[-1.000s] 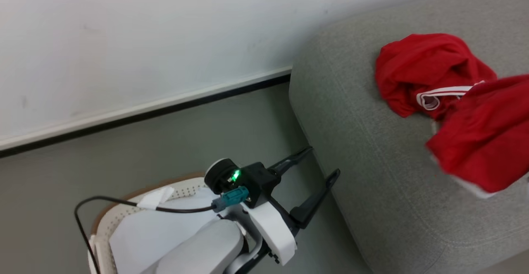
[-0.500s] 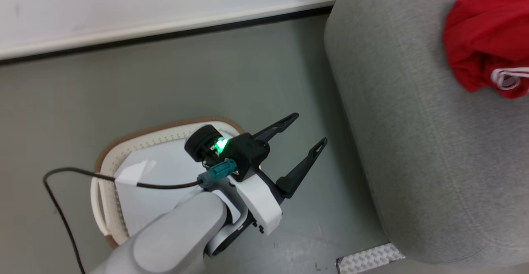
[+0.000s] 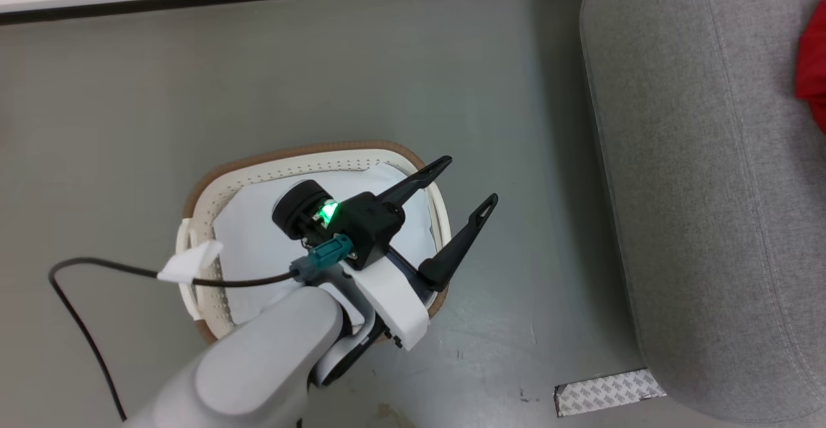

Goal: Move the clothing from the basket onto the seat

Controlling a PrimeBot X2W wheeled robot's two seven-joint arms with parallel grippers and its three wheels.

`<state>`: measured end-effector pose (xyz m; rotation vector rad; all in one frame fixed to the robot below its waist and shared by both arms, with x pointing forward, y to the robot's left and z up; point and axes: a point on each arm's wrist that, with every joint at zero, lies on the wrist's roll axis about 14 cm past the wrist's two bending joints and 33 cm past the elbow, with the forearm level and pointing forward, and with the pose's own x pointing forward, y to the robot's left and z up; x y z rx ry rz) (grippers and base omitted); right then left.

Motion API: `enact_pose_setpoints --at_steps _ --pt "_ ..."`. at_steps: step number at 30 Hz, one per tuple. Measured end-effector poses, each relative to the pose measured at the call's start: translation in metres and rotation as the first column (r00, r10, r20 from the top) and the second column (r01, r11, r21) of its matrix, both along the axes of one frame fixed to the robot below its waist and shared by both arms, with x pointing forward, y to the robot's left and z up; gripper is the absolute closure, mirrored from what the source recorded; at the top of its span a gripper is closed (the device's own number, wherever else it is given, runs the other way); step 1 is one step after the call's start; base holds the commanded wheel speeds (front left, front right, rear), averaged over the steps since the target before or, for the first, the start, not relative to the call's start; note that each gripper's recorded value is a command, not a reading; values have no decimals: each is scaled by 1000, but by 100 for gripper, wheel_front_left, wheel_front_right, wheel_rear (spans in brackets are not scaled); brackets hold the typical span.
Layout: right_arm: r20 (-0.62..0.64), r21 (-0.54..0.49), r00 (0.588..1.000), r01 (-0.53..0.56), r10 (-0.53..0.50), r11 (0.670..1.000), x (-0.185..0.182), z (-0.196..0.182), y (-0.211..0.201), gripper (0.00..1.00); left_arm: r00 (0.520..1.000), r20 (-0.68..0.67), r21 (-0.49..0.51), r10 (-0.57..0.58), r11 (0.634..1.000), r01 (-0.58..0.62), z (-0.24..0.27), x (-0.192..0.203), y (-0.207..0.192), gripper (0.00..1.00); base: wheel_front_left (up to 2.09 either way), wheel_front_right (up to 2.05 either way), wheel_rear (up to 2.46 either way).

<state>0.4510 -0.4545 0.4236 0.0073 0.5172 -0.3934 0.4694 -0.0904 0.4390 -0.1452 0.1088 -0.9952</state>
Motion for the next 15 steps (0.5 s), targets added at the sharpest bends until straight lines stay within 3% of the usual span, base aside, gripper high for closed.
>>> enact_pose_setpoints --at_steps 2,4,8,9,10,15 --pt "-116 36 993 18 -14 999 -15 -18 0 100 1000 2 -5 5 1000 -5 3 0 0 0 0 0 0" --pt "-194 61 981 25 -12 998 -24 -29 2 85 1000 6 -8 6 1000 -6 5 -1 -1 0 0 0 0" --pt "-203 40 979 18 -10 999 -24 -20 -3 57 1000 16 -21 14 1000 -14 13 -2 -1 0 0 0 0" --pt "-206 42 979 16 -7 999 -25 -20 -2 8 1000 19 -21 17 1000 -17 14 -3 0 0 0 0 0" --pt "-208 43 978 13 -4 999 -25 -20 -1 0 1000 22 -20 21 1000 -20 16 -3 1 0 0 0 0" --pt "-237 46 972 13 -2 999 -35 -12 -2 0 999 27 -20 36 999 -36 24 -8 5 0 0 0 0"
